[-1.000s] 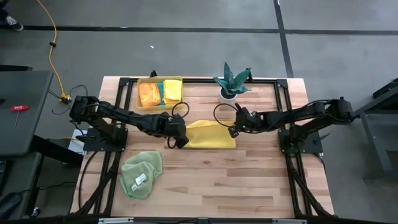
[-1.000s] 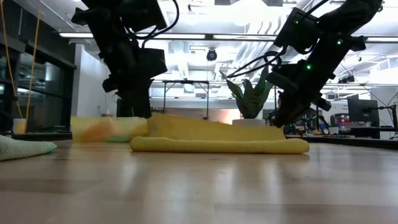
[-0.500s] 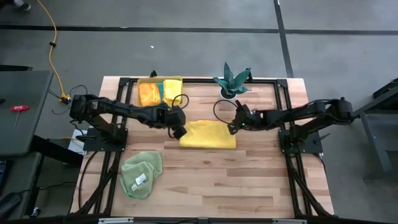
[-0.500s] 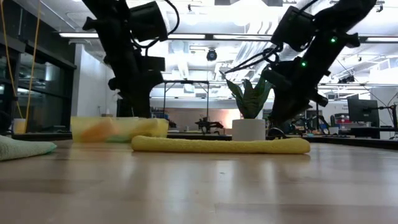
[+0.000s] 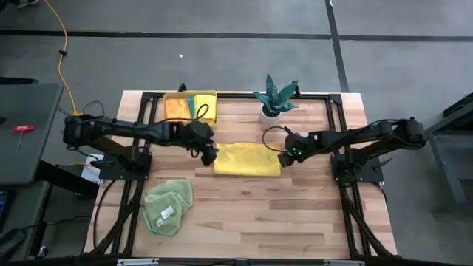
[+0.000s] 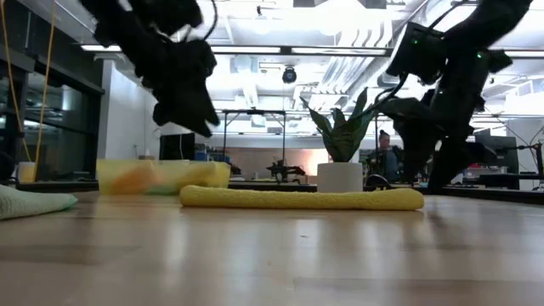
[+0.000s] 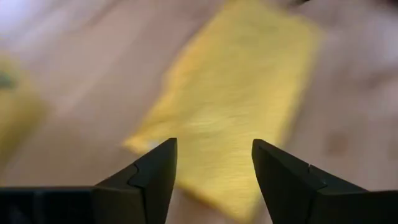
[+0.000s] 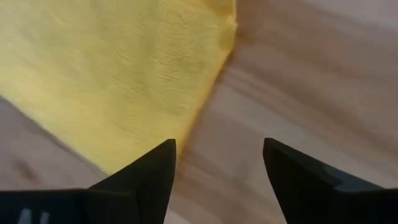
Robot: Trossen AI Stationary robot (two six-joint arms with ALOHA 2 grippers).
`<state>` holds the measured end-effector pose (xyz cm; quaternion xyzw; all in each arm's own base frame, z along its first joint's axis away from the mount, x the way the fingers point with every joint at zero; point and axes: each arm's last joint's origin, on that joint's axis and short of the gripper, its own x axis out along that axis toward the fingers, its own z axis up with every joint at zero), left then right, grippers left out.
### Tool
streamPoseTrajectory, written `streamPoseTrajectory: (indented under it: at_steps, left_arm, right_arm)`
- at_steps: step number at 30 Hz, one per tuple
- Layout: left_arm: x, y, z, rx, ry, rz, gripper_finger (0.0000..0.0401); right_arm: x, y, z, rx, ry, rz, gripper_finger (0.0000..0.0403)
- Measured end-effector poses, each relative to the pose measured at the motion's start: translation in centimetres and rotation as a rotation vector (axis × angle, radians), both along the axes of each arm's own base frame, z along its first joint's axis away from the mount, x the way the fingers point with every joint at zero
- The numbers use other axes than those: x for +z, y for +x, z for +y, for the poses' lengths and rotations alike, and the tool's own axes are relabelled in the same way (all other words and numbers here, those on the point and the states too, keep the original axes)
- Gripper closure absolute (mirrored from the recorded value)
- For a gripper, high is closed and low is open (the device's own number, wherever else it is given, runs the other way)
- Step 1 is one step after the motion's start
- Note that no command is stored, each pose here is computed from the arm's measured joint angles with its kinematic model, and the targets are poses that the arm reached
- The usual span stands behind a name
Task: Fold microfiber towels
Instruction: Fold the yellow microfiber cloth
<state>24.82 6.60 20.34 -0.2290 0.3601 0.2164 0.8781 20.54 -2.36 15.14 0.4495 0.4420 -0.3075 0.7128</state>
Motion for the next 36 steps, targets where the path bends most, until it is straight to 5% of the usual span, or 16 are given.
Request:
streamPoseTrajectory:
  at_steps: [4,9,29,36]
  left_arm:
    - [-0.5,0.2,-1.5,-0.076,-0.049,-0.231,0.0200]
    - [-0.1,0.6,-2.8,-0.137,-0.031,-0.344,0.0204]
    - [1.0,0.7,-3.6,-0.191,0.015,-0.416,0.0206]
    - [0.8,0.6,-3.6,-0.191,0.010,-0.395,0.0206]
  right_arm:
    - [-0.4,0.4,0.2,-0.092,0.068,-0.070,0.0171]
    - [-0.4,1.6,-0.1,-0.149,0.060,-0.068,0.0171]
    - [-1.9,6.5,-0.5,-0.203,0.126,0.072,0.0173]
    - [-2.2,6.8,-0.6,-0.216,0.080,0.120,0.0258]
